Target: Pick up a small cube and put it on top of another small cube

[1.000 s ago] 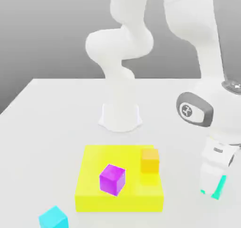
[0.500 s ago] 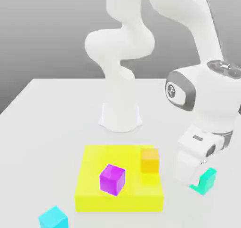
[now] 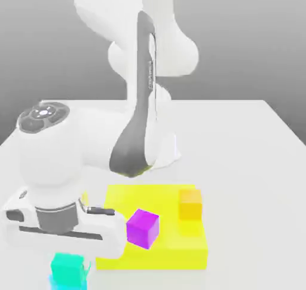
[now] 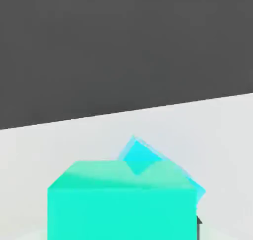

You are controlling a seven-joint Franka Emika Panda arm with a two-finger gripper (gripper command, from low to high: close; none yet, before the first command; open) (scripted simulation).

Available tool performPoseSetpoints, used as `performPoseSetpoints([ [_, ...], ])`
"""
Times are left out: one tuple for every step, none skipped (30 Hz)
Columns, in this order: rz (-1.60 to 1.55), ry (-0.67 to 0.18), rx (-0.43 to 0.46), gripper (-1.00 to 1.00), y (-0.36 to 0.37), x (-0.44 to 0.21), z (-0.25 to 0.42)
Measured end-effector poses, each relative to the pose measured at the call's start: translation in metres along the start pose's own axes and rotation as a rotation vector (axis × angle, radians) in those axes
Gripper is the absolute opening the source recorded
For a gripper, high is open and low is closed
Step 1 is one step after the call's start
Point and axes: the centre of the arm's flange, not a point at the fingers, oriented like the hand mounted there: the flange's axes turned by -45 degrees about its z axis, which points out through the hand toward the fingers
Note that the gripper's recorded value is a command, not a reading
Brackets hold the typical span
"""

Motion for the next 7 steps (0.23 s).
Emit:
performPoseSetpoints([
  [0.0,0.0,0.0,1.0,0.0,0.0,0.0],
  [0.0,0.0,0.0,1.0,0.0,0.0,0.0],
  [0.013,0.0,-0.001,1.0,0.006,0.0,0.005],
  [0.019,0.001,-0.001,1.0,0.008,0.001,0.0],
  [0.022,0.001,-0.001,1.0,0.01,0.002,-0.011],
  [0.023,0.001,-0.001,1.0,0.01,0.002,-0.023],
  [0.024,0.001,-0.001,1.0,0.011,0.002,-0.037],
])
